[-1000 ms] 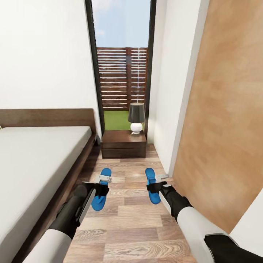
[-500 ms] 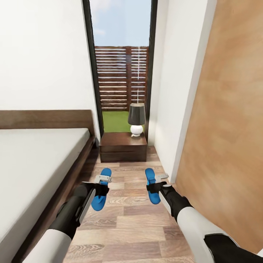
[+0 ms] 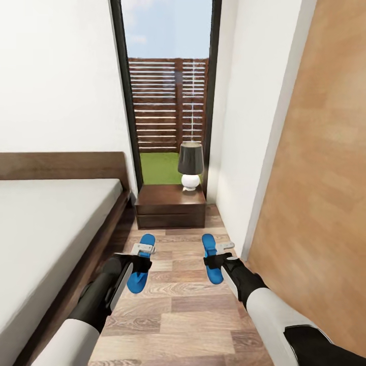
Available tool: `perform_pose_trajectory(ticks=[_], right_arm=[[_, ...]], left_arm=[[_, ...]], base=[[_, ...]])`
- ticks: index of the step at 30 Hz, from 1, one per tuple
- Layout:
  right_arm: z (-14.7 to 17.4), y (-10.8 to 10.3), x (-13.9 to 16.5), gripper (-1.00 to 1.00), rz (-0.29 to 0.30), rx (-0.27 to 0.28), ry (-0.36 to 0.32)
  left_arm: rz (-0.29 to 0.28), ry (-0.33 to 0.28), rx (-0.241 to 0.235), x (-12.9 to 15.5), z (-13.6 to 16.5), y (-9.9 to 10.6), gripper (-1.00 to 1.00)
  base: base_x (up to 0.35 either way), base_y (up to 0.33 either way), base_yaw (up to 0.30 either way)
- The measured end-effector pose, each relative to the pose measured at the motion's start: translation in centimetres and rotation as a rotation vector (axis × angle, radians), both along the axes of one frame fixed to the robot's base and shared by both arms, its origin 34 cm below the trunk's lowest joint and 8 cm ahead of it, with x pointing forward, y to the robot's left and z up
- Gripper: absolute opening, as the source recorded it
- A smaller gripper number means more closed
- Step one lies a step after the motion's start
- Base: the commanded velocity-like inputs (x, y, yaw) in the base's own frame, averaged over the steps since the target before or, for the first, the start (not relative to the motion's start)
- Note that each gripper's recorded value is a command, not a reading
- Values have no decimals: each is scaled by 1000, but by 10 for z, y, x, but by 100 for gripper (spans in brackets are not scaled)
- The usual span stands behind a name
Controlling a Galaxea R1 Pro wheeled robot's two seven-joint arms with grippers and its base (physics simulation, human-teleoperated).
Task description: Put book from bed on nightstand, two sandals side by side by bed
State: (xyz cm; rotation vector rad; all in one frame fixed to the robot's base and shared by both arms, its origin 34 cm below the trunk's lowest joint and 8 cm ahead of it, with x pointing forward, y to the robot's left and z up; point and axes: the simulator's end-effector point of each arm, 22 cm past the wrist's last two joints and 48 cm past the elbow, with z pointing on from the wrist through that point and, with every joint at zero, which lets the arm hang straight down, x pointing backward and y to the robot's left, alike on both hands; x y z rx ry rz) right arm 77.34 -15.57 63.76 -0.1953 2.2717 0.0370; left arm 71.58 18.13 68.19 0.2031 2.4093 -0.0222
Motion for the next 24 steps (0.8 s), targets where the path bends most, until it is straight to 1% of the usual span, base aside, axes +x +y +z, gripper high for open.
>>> perform_pose_trajectory(ticks=[15,24], right_arm=[[-2,0,0,-100,1,1,3],[-9,0,-1,-100,0,2,14]], left_arm=[[0,3,-1,0,-2,-1,-100],[-1,14,0,-1,-8,-1,-100]], base=[[263,0,0],[263,0,0]])
